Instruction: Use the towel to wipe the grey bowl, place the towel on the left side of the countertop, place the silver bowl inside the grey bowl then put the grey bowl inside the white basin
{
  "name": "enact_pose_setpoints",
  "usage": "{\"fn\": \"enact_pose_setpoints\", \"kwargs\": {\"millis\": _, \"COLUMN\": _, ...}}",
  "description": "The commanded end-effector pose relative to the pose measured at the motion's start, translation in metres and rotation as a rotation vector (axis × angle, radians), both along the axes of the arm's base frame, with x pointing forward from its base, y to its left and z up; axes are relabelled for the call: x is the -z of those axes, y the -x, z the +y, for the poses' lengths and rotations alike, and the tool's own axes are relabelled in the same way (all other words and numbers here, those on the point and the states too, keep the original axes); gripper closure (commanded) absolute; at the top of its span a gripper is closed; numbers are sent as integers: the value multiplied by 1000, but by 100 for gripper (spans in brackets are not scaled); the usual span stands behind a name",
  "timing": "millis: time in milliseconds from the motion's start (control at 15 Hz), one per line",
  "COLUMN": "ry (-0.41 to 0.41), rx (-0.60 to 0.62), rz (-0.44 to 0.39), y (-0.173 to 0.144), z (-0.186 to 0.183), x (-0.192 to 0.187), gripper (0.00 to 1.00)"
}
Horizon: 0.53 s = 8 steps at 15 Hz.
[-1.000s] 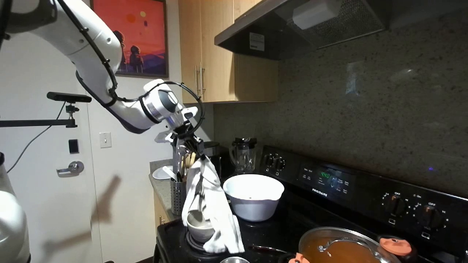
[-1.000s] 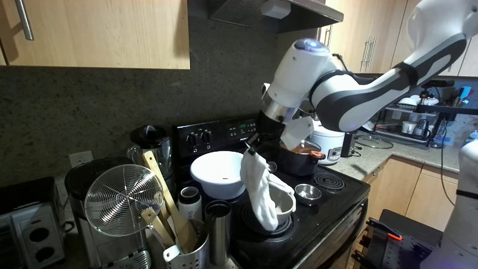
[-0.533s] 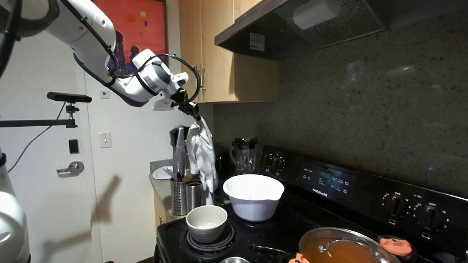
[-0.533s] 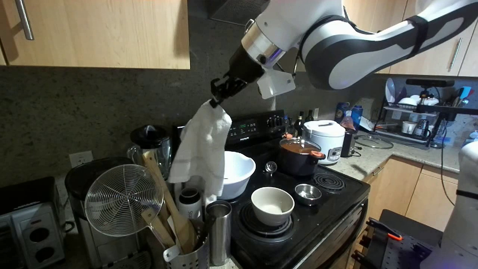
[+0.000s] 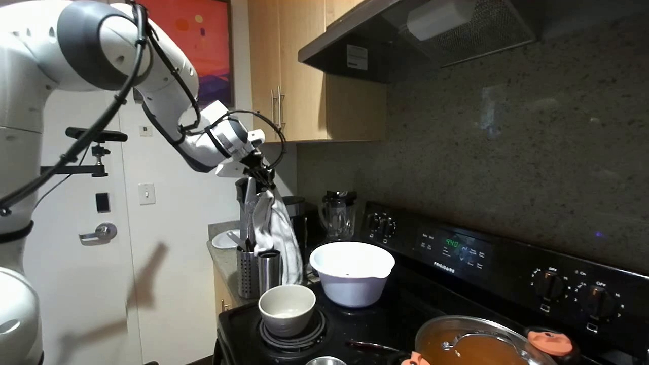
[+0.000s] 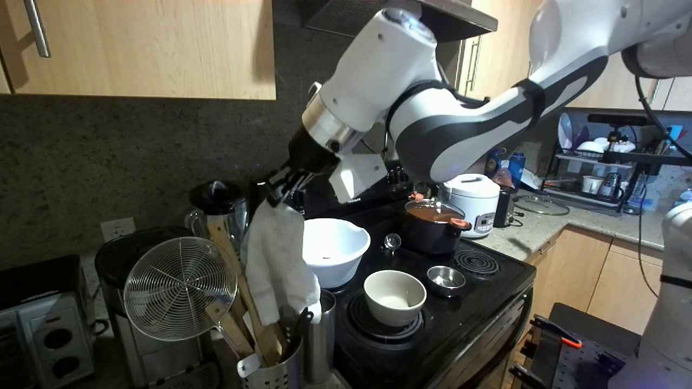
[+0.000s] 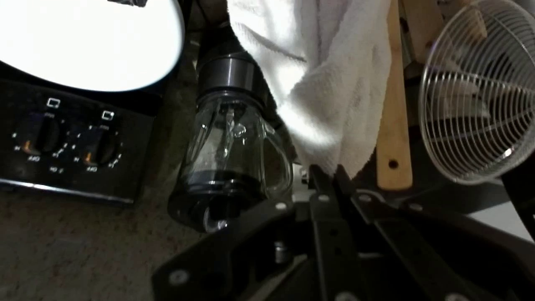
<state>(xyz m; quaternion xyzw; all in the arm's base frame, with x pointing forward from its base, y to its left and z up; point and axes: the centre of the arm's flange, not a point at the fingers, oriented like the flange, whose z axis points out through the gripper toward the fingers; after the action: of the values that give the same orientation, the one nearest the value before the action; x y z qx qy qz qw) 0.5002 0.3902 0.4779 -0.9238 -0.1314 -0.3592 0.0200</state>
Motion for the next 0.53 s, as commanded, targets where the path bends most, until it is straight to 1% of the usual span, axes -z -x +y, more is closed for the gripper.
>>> {"fn": "enact_pose_setpoints", "kwargs": {"millis": 0, "ry": -6, "rx": -25, "rz": 36, "y": -20, "z": 16, "x": 38, "gripper": 95}}
{"fn": "enact_pose_setpoints", "kwargs": {"millis": 67, "ry": -4, "rx": -25, "rz": 49, "y": -23, "z": 18, "x": 45, "gripper": 70}}
{"fn": "enact_pose_setpoints", "kwargs": {"millis": 133, "ry": -3, "rx": -24, "rz": 56, "y": -26, "z": 19, "x": 50, "gripper": 69}}
{"fn": "enact_pose_setpoints", "kwargs": {"millis": 200, "ry": 0, "rx": -21, "rz": 64, "y": -30, "z": 20, "x": 54, "gripper": 67}}
{"fn": "enact_pose_setpoints", "kwargs": {"millis": 267, "ry": 1, "rx": -15, "rz": 67, "y": -33, "z": 19, "x": 54, "gripper": 61}}
{"fn": "enact_pose_setpoints", "kwargs": {"millis": 333, "ry": 3, "rx": -9, "rz": 70, "y": -37, "z": 19, "x": 54, "gripper": 53}}
{"fn": "enact_pose_setpoints", "kwargs": {"millis": 467, "ry": -3, "rx": 4, "rz": 71, "y": -46, "z": 16, "x": 49, "gripper": 39}}
